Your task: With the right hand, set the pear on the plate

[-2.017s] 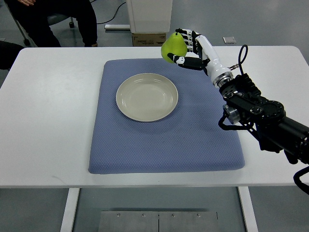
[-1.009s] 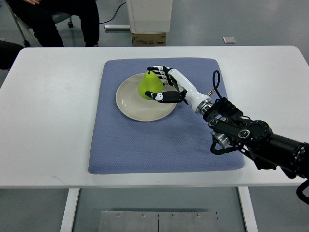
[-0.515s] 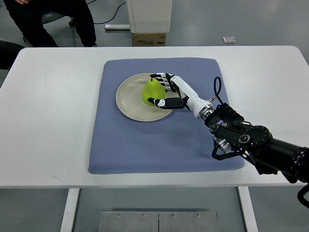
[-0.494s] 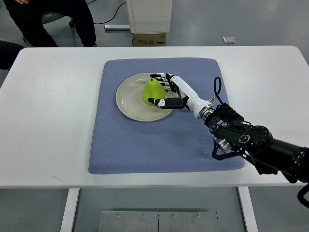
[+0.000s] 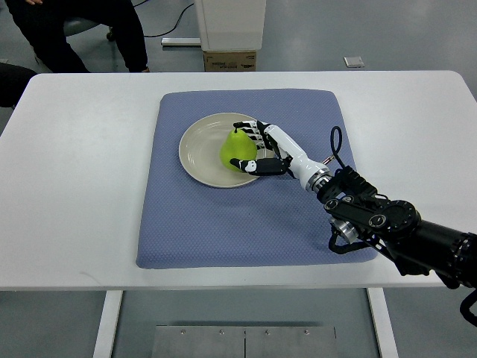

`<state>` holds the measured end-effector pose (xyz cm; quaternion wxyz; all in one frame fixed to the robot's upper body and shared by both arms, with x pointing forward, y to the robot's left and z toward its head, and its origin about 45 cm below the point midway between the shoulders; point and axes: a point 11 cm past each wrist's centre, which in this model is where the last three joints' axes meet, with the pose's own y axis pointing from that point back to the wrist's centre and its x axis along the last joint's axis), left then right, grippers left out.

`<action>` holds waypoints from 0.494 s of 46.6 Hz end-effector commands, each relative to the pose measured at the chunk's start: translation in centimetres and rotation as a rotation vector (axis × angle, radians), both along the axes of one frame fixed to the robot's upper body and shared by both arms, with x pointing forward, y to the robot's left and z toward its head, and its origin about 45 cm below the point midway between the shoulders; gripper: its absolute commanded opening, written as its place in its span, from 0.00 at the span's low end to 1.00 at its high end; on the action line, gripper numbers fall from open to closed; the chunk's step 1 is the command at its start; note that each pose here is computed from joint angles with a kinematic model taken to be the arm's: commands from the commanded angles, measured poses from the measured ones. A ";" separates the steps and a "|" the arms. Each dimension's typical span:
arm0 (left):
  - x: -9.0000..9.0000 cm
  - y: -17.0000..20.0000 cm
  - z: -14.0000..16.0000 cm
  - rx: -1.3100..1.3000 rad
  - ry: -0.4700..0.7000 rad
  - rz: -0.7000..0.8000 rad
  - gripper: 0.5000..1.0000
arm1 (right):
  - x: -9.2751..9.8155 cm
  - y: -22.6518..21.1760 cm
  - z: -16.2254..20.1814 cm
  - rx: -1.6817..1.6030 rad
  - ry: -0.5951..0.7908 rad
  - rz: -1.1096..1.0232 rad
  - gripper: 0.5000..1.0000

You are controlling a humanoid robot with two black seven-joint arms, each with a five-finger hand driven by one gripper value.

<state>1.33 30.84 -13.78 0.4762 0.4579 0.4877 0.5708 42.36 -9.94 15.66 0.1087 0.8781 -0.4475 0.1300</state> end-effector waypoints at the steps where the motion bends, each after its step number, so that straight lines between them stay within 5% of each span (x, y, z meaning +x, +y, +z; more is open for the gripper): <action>1: 0.0 0.0 0.0 0.000 0.000 0.000 1.00 | 0.1 0.0 0.1 0.001 -0.002 -0.002 0.83; 3: 0.0 0.0 0.0 0.000 0.000 0.000 1.00 | 0.0 0.0 0.0 0.001 0.000 -0.003 0.97; 23: 0.0 0.0 0.0 0.000 0.000 0.000 1.00 | 0.3 0.2 0.6 0.008 -0.012 0.002 1.00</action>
